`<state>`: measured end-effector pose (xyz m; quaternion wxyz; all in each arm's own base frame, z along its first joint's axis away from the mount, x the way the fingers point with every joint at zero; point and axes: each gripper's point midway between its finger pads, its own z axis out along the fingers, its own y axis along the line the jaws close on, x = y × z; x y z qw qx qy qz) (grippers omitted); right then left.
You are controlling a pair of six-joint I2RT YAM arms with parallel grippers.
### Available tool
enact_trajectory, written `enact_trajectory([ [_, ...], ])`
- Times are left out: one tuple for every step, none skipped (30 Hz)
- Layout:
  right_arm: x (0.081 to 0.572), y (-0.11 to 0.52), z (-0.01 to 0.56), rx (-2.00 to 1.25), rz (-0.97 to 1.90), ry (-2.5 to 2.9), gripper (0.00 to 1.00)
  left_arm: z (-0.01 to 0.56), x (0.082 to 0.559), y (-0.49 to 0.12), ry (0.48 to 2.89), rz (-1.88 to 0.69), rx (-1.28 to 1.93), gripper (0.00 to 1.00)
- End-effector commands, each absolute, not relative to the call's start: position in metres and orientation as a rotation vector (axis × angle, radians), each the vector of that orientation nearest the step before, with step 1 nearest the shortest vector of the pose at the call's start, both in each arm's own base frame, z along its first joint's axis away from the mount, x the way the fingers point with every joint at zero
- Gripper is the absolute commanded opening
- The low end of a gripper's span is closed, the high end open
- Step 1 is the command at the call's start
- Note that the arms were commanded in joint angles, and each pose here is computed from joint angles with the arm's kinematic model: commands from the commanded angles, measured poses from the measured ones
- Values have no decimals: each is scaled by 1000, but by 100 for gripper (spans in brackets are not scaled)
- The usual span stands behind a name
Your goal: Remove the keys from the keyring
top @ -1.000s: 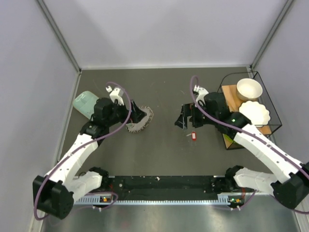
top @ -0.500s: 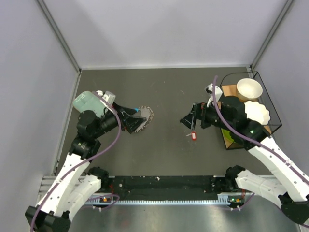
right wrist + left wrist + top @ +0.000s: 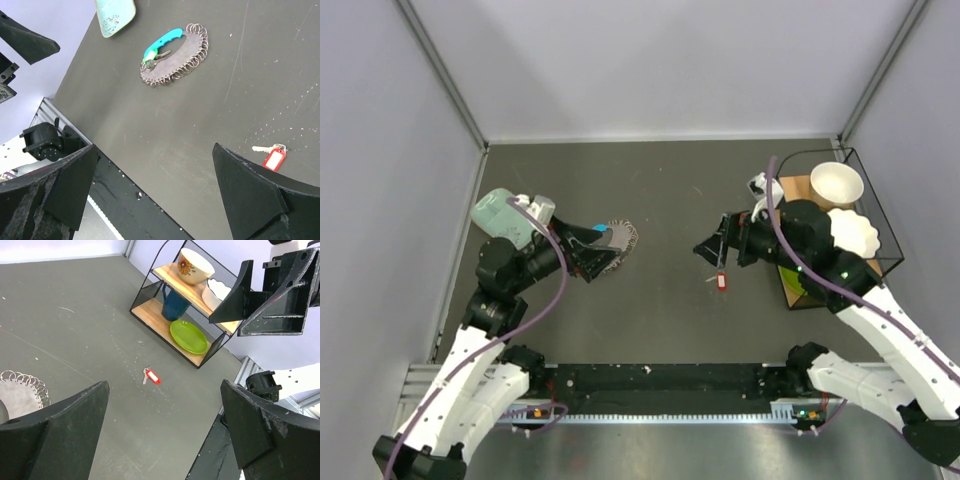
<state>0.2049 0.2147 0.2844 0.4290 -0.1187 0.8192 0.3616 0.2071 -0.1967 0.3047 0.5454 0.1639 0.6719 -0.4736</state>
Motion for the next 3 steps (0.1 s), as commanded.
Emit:
enact_trajectory([
  [204,216,305,-289,933,1953,99,321,204,-196,1516,-1123,410,99],
  [205,215,306,-284,931,1952,99,321,204,-196,1516,-1124,411,99],
  [206,214,307,-278,925,1947,99,322,204,-196,1513,-1122,411,99],
])
